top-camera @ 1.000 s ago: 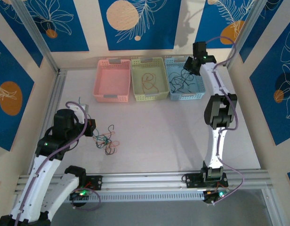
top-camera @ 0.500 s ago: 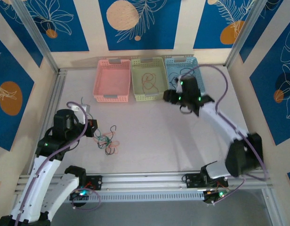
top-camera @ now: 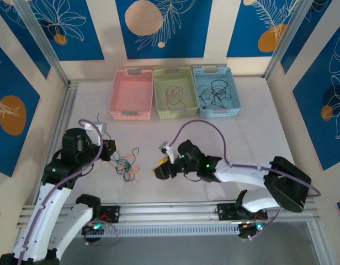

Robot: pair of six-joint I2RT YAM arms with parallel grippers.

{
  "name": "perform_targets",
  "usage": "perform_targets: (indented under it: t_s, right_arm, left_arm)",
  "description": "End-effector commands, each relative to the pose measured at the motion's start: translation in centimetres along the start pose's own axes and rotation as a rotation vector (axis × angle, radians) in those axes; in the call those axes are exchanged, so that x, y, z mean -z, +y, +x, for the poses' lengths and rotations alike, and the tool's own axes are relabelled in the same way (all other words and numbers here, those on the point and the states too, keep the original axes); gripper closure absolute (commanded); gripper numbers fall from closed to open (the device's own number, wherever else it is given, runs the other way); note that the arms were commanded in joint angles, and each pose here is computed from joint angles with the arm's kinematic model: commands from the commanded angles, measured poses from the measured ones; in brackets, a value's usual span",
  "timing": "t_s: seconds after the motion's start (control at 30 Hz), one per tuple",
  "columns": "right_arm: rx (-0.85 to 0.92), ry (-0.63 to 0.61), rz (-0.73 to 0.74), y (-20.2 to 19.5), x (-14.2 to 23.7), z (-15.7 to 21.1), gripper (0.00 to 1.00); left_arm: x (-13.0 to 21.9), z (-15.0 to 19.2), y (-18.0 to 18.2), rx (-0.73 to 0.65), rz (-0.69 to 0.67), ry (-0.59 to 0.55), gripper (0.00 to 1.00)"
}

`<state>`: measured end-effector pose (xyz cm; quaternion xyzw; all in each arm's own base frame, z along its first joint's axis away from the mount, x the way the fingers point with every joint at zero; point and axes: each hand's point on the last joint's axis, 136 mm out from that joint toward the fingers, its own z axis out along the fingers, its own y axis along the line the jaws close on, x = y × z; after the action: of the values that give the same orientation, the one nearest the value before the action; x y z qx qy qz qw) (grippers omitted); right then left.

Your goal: Untangle the cables

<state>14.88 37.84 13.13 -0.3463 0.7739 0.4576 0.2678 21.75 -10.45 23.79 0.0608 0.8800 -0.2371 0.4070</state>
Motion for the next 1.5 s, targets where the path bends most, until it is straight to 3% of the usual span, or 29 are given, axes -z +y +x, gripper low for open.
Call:
perform_targets:
  t_s: [0.0, 0.23, 0.37, 0.5, 0.63, 0.7, 0.87, 1.03, 1.3, 1.47]
  right_arm:
    - [0.074, -0.05, -0.115, 3.5, -2.2, -2.5, 0.45]
    - [0.044, 0.012, -0.14, 3.8, -5.8, -1.5, 0.45]
    - [0.021, 0.043, -0.137, 2.9, -6.7, -0.3, 0.52]
    - [0.01, 0.057, -0.123, 2.3, -6.8, 0.5, 0.67]
    - [0.003, 0.065, -0.107, 1.7, -6.2, 0.9, 0.97]
    - [-0.029, 0.036, -0.046, 0.2, -4.9, 0.6, 1.0]
    - [-0.26, -0.081, 0.208, -8.0, 1.8, -0.8, 1.0]
    - [-0.592, -0.35, 0.517, -17.2, 13.9, -0.3, 1.0]
    - [-0.904, -0.627, 0.829, -21.9, 27.3, 4.6, 1.0]
    - [-1.031, -0.717, 1.097, -23.2, 34.2, 8.8, 1.0]
  left_arm:
    - [-0.1, -0.4, -0.3, -0.012, 0.021, -0.017, 1.0]
    - [-0.1, -0.3, -0.2, -0.011, 0.019, -0.014, 1.0]
    - [-0.1, -0.3, -0.2, -0.011, 0.017, -0.014, 1.0]
    - [-0.1, -0.3, -0.2, -0.011, 0.019, -0.013, 1.0]
    - [0.0, -0.4, 0.0, -0.011, 0.003, -0.019, 1.0]
    - [0.2, -0.5, 0.2, -0.012, -0.012, -0.027, 1.0]
    - [1.3, -1.0, 1.4, -0.014, -0.095, -0.071, 1.0]
    - [3.3, -1.8, 2.6, -0.018, -0.186, -0.156, 1.0]
    - [5.9, -2.4, 3.6, -0.018, -0.273, -0.258, 1.0]
    - [7.3, -2.5, 4.7, -0.008, -0.347, -0.301, 1.0]
